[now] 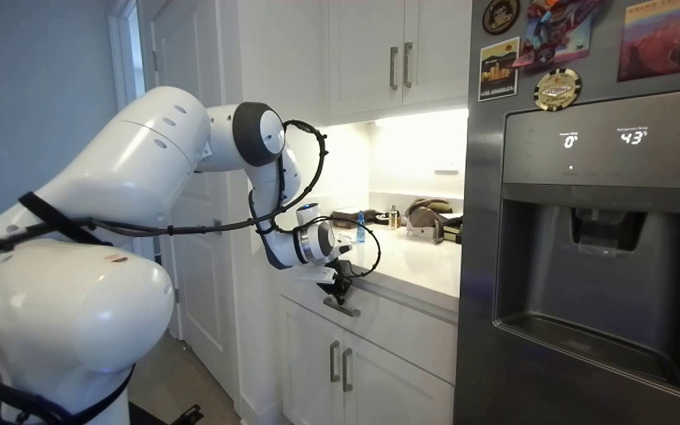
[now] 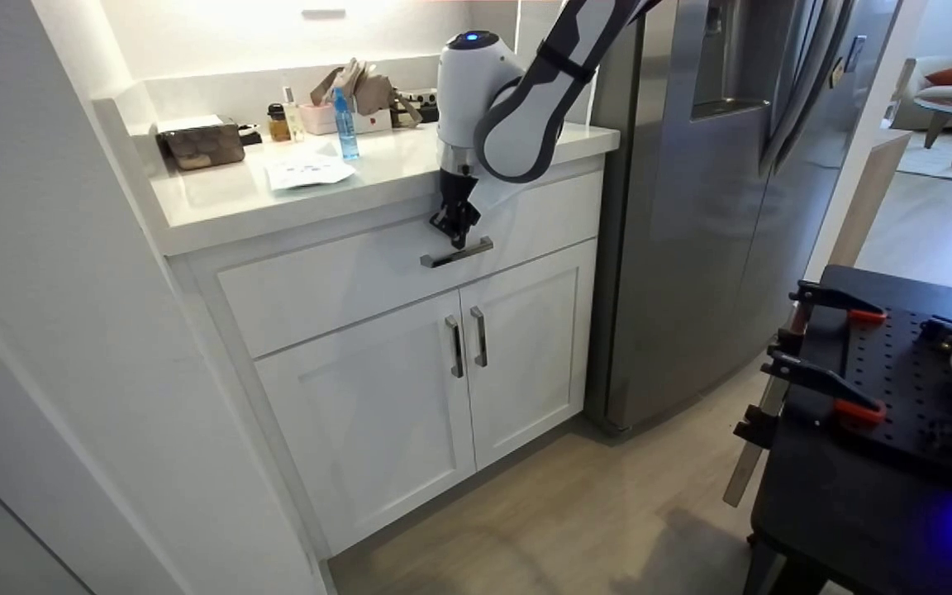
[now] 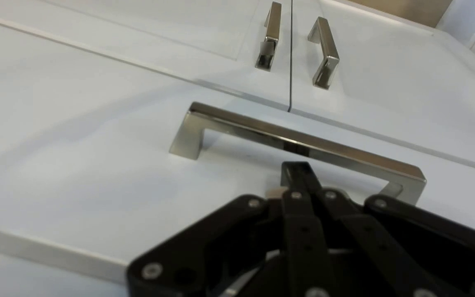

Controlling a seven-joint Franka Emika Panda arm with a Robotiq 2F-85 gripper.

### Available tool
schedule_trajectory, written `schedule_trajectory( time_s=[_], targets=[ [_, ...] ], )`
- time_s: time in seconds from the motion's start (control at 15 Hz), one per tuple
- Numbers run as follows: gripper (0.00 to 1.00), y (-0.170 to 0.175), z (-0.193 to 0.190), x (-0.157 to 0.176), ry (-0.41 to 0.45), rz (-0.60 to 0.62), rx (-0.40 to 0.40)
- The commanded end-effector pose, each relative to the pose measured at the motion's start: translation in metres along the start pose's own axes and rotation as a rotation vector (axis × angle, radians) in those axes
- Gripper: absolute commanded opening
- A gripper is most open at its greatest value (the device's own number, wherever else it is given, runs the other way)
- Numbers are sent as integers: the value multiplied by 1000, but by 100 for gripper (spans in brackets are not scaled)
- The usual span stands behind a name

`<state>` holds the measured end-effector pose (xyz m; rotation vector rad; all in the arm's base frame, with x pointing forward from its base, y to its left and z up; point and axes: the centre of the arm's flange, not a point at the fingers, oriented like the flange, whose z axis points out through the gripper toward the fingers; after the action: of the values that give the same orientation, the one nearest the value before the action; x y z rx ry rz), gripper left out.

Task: Close the open drawer

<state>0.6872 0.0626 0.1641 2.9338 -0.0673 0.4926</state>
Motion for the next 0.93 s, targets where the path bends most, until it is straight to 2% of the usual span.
schedule_trajectory(
  time_s=[0.0,0.4,0.67,0.87],
  targets=[
    [1,4,5,20,41,-7,-5],
    [1,9,-17,12,-15,-57,41],
    [1,13,-44,6,-95,-147,131],
    [1,13,-64,1,-196,-208,206]
  ],
)
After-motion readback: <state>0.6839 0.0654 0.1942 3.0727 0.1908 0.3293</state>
